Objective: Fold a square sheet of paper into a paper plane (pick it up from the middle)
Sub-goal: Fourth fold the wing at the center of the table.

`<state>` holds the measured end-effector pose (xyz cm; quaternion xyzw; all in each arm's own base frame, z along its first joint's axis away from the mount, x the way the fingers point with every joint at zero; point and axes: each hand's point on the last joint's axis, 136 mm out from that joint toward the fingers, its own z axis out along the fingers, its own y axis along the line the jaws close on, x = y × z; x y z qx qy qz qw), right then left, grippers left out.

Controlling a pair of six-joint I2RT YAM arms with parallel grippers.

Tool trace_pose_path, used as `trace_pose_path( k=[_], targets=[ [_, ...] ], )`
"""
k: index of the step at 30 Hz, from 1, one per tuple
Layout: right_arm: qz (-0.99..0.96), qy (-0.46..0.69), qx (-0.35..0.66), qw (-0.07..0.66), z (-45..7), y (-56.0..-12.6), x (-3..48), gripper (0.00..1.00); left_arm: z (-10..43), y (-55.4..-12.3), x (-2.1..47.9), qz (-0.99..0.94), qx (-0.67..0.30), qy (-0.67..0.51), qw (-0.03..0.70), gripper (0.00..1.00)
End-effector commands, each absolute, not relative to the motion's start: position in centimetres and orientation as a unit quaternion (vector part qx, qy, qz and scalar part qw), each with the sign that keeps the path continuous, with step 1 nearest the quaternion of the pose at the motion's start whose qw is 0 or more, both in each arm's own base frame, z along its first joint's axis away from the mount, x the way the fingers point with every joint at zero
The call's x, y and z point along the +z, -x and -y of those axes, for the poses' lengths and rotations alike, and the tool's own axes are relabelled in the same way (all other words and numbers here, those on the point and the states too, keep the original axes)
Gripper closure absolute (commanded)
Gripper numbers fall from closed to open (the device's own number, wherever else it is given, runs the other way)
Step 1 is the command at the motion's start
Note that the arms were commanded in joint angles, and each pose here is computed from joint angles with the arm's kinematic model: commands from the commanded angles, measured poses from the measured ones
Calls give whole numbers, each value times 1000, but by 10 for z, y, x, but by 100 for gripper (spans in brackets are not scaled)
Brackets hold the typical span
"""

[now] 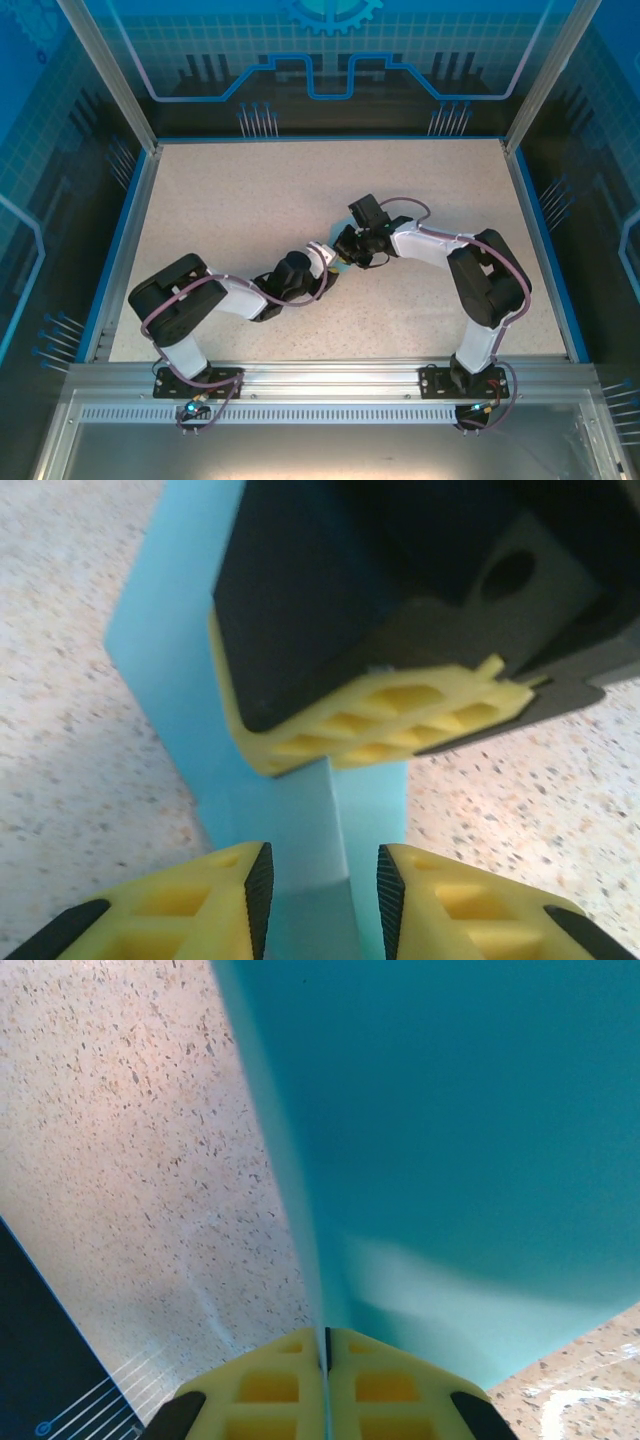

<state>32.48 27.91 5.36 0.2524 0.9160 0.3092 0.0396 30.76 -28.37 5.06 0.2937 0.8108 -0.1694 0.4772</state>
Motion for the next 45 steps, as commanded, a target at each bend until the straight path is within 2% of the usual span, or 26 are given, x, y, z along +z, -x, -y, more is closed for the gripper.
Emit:
trace_pose_path(
  k=[1, 10, 16, 20, 24, 27, 35, 45],
  targets=[
    [-914, -268, 305, 21, -276, -321, 43, 97, 281, -312, 57, -793, -144, -296, 512, 63],
    [-911, -274, 309, 16, -276, -321, 44, 97, 283, -308, 50, -785, -116, -324, 515, 73],
    [-909, -271, 315, 18, -277, -322, 48, 93, 280, -310, 43, -787, -97, -325, 515, 83],
    [-911, -260, 319, 32, -271, -326, 55, 79, 281, -309, 43, -789, -103, -323, 512, 92],
    [-916, -229, 323, 70, -260, -335, 72, 59, 282, -305, 39, -797, -116, -320, 499, 97],
    [-918, -201, 329, 98, -249, -339, 81, 52, 285, -301, 37, -803, -130, -319, 486, 98],
    [-908, -141, 359, 166, -227, -341, 95, 50, 295, -289, 35, -827, -187, -299, 438, 100],
    [-902, -90, 380, 186, -225, -328, 78, 56, 290, -294, 47, -856, -290, -193, 381, 100]
  ],
)
